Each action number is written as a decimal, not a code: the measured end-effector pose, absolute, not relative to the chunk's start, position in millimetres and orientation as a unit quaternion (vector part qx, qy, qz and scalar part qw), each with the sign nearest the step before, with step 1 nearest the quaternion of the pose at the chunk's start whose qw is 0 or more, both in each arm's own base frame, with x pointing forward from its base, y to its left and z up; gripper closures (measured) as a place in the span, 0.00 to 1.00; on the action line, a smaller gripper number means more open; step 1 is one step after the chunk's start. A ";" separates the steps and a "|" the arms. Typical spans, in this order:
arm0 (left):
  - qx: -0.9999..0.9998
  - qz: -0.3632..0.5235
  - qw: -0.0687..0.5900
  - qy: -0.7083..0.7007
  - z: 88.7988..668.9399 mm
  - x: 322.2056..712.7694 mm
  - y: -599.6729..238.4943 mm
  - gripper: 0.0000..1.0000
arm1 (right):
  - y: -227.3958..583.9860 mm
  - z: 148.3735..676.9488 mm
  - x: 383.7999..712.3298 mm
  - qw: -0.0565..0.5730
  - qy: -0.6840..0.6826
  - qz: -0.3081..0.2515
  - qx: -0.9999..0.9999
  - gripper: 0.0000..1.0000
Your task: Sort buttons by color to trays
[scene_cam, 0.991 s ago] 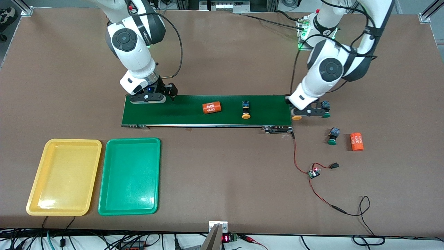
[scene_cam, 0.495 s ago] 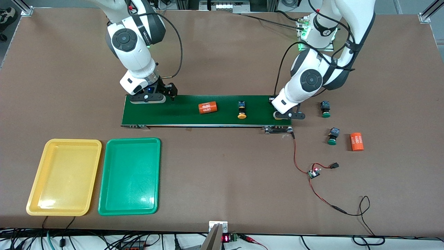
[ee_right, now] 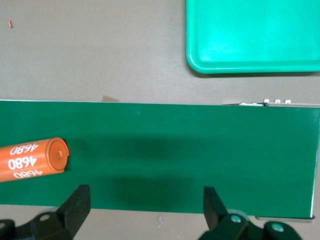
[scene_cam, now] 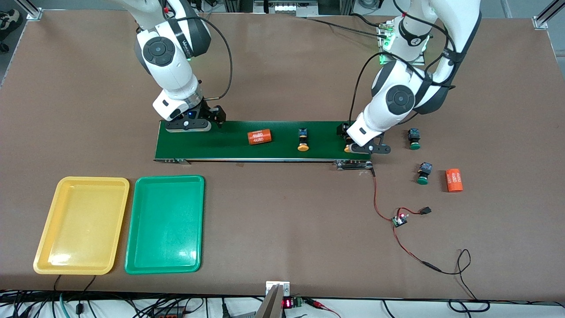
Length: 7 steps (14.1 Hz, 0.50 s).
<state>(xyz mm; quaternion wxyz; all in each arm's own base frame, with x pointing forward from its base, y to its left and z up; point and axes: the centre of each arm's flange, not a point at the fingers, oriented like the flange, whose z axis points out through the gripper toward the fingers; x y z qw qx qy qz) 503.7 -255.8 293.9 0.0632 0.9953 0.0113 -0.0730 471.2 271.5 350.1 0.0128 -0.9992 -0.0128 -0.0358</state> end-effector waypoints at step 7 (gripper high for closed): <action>0.994 -0.095 0.015 0.054 334.5 554.1 -126.9 0.00 | 266.6 347.4 474.1 0.012 -0.008 -0.034 -0.999 0.00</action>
